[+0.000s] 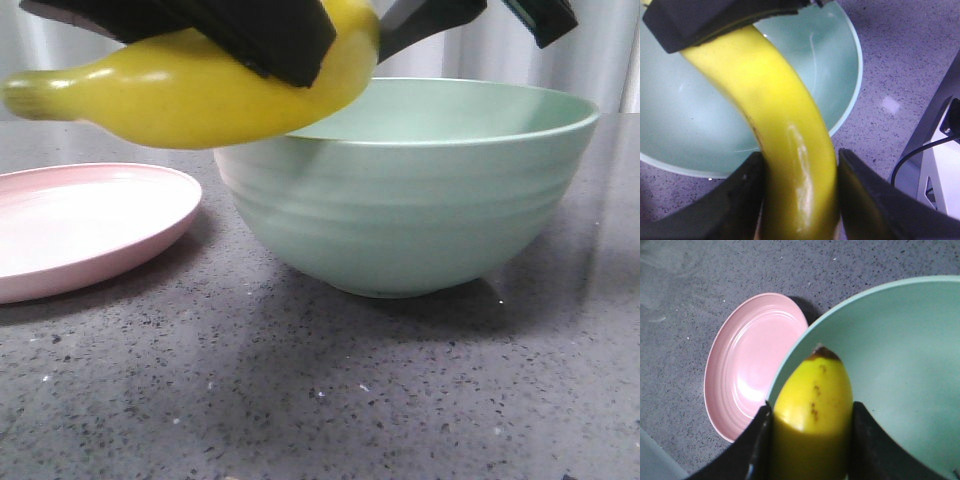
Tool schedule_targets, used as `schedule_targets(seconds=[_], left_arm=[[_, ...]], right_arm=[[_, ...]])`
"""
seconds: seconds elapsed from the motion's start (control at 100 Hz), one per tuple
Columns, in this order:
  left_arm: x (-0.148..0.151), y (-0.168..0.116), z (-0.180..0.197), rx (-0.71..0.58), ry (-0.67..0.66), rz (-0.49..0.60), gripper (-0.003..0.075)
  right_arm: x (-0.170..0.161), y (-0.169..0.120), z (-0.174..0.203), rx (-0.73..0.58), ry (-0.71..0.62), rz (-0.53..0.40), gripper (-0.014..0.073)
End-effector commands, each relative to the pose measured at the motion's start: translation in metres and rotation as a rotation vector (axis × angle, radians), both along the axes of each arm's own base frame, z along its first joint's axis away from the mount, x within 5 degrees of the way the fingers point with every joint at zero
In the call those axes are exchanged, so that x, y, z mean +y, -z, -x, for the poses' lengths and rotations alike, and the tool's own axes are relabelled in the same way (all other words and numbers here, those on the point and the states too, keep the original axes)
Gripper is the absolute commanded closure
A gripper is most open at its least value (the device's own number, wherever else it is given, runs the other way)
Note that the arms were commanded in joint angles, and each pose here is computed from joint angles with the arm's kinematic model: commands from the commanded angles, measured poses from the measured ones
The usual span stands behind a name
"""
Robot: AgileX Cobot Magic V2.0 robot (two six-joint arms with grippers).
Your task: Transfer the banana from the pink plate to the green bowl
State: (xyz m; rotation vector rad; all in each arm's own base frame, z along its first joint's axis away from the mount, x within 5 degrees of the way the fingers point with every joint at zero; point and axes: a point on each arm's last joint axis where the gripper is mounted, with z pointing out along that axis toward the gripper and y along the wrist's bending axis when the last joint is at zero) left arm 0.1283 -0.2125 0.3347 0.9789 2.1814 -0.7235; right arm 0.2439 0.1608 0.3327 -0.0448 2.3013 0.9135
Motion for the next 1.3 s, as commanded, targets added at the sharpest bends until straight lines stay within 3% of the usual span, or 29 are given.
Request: schedule_targets(seconds=[0.0,0.3,0.5,0.63,0.87,1.29], left_arm=[[-0.002,-0.025,0.001,-0.086,-0.005,0.138,0.0429],[0.008,-0.054,0.006,-0.158,-0.013,0.245,0.0429],[0.019,-0.069,0.012,-0.210,-0.021,0.320,0.0421],[0.023,-0.074,0.015,-0.221,-0.022,0.338,0.0414],[0.023,-0.074,0.015,-0.224,-0.023,0.342,0.0415],[0.023,-0.075,0.015,-0.225,-0.023,0.345,0.0415]], right_arm=[[-0.002,-0.020,-0.001,-0.101,0.014,-0.024,0.0585],[-0.010,-0.051,0.000,-0.205,0.028,-0.041,0.0598],[-0.038,-0.067,-0.007,-0.349,0.089,0.117,0.0598],[-0.054,-0.066,-0.014,-0.374,0.134,0.190,0.0598],[-0.054,-0.052,-0.028,-0.382,0.119,0.302,0.0598],[-0.034,-0.024,-0.043,-0.303,0.049,0.339,0.0567]])
